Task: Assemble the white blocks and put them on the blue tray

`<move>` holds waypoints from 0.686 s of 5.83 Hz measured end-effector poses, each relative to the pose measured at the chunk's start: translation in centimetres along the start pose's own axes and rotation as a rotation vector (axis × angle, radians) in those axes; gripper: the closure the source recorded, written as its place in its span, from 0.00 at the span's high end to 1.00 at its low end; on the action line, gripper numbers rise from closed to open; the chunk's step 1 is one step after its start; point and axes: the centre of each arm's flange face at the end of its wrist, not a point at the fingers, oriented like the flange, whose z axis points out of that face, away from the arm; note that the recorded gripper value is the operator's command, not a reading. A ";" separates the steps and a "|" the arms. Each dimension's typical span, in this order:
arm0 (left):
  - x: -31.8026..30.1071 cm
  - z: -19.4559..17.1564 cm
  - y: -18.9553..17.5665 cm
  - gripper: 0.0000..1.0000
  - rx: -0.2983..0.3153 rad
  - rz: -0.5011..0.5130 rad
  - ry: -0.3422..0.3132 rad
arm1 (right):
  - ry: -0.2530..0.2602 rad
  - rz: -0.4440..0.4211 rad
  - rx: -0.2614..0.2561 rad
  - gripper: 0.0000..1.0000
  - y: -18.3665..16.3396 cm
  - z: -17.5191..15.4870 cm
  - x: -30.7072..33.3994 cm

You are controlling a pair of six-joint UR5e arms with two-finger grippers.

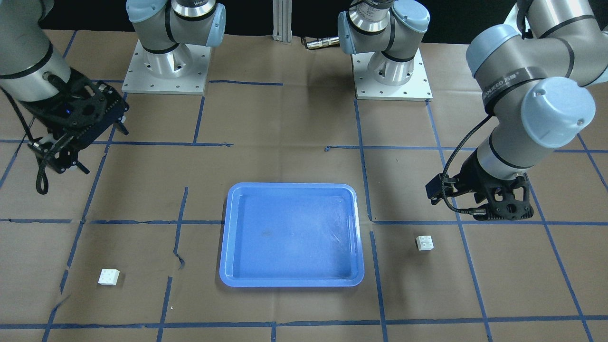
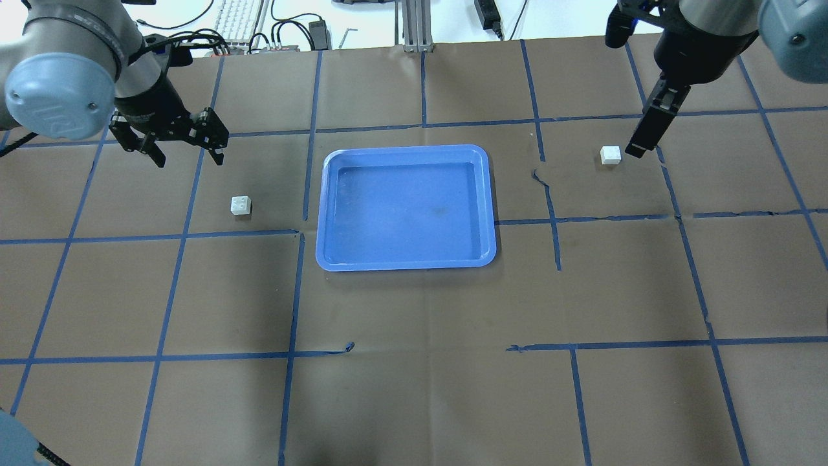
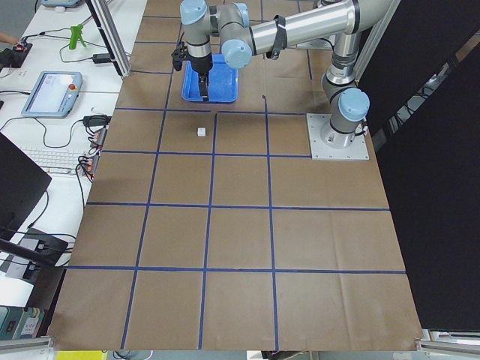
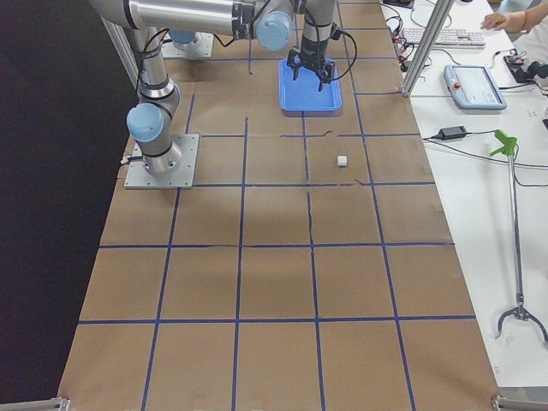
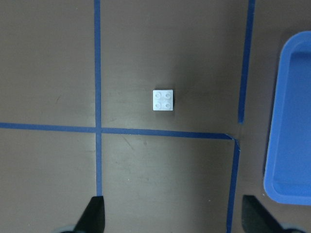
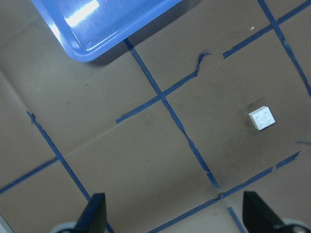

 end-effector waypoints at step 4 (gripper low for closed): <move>0.2 12.5 -2.2 0.99 0.048 0.051 -0.010 | 0.006 -0.551 0.086 1.00 3.5 4.0 14.5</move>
